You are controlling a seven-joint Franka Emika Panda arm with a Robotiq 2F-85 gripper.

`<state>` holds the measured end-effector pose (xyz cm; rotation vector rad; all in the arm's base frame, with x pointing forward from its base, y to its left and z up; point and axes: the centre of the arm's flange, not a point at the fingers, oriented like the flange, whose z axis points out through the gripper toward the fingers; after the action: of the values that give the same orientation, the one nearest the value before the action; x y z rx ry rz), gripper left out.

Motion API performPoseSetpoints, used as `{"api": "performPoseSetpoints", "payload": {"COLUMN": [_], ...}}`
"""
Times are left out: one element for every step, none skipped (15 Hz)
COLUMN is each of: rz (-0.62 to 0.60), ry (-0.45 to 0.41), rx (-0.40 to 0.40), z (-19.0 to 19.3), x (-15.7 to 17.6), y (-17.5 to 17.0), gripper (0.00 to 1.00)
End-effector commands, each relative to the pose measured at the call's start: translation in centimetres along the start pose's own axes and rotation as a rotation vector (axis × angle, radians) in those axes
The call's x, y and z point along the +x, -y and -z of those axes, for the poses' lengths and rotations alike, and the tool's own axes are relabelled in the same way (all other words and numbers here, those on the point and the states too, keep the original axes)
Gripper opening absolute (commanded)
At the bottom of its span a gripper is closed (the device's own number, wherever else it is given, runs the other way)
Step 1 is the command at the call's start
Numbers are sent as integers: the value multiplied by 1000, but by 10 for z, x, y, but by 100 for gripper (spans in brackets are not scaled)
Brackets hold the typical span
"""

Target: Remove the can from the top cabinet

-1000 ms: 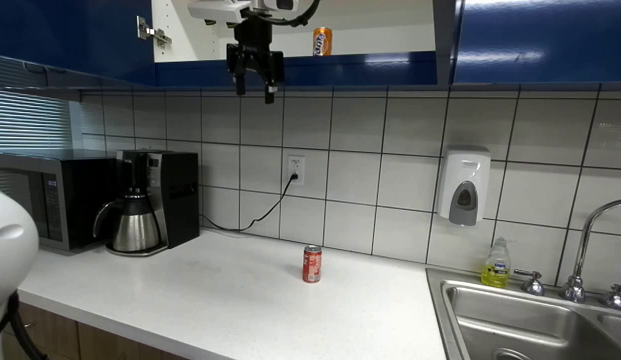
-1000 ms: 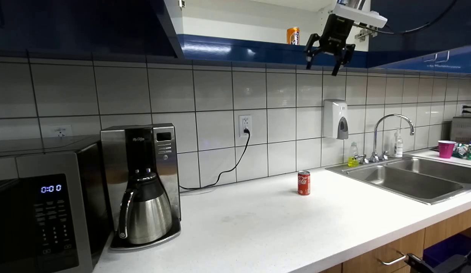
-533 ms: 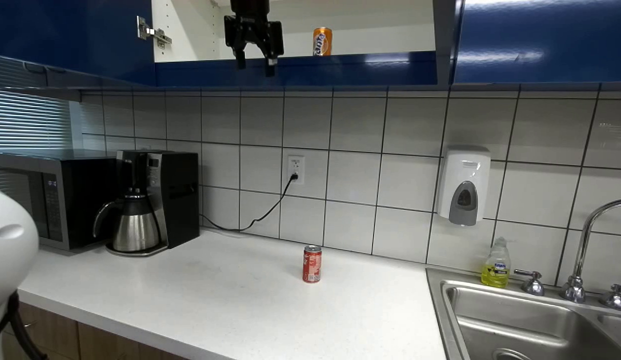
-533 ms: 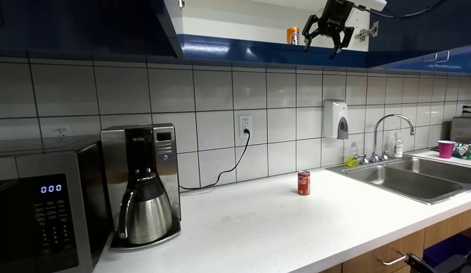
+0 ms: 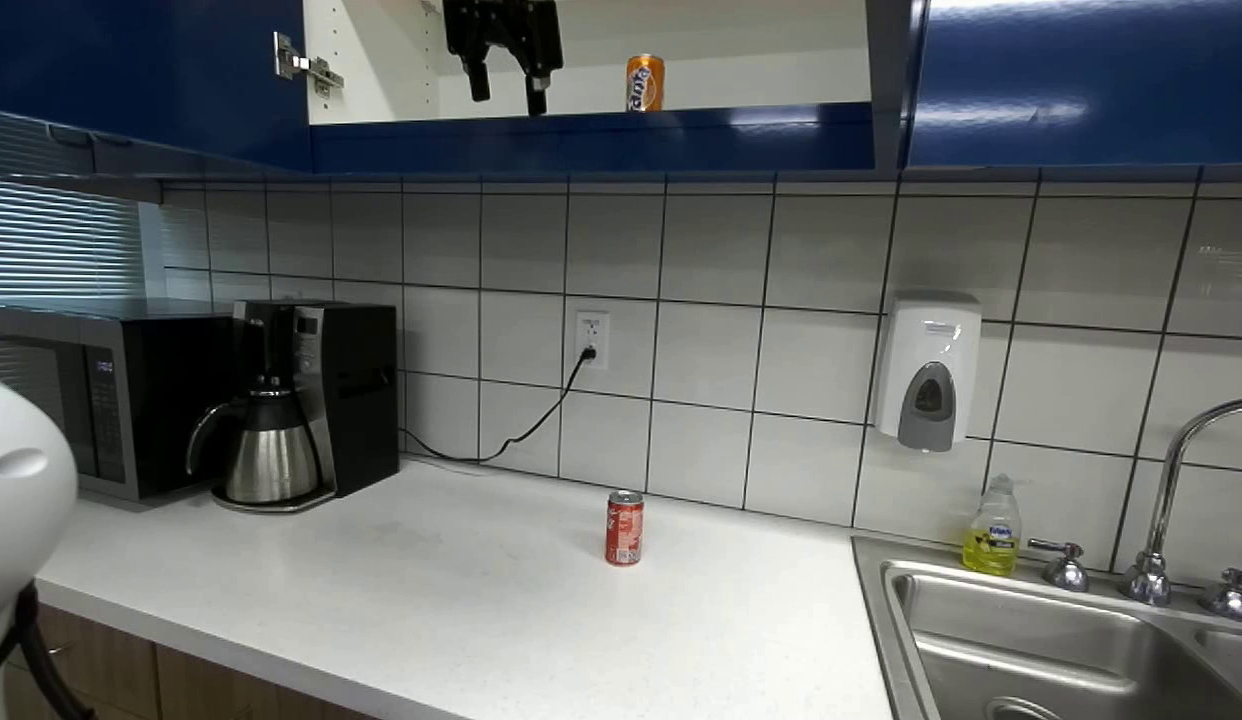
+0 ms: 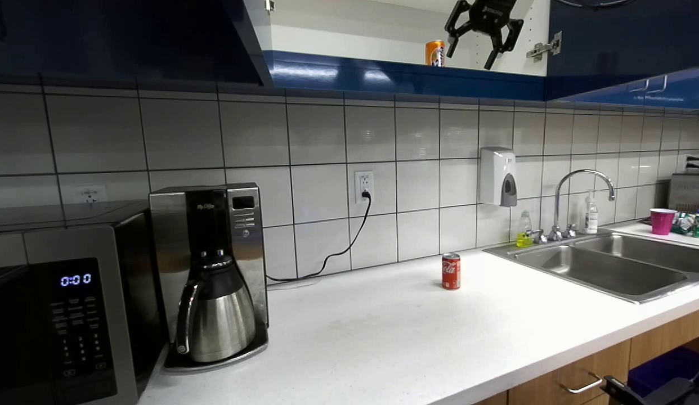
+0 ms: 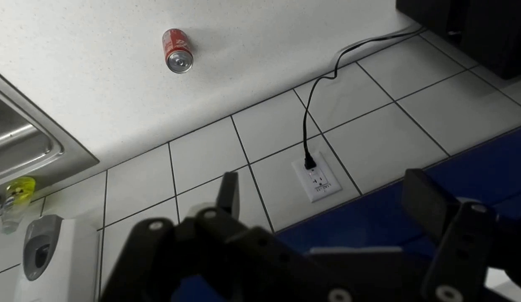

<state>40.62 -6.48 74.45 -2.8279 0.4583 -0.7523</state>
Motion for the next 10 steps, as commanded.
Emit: {"api": "performPoseSetpoints", "payload": {"rz": [-44, -44, -53, -61, -66, -73, -77, -79, -87, -95], "ry": [-57, -72, -78, -88, -99, -112, -126, -142, -156, -171], "rx": [7, 6, -1, -3, -3, -2, -5, -6, -12, -16], "z": [14, 14, 13, 12, 11, 10, 8, 7, 6, 4], "x": [16, 19, 23, 27, 32, 36, 42, 49, 55, 60], "y": [7, 8, 8, 8, 8, 8, 9, 9, 10, 10], "gripper": [100, 100, 100, 100, 100, 100, 100, 100, 100, 100]}}
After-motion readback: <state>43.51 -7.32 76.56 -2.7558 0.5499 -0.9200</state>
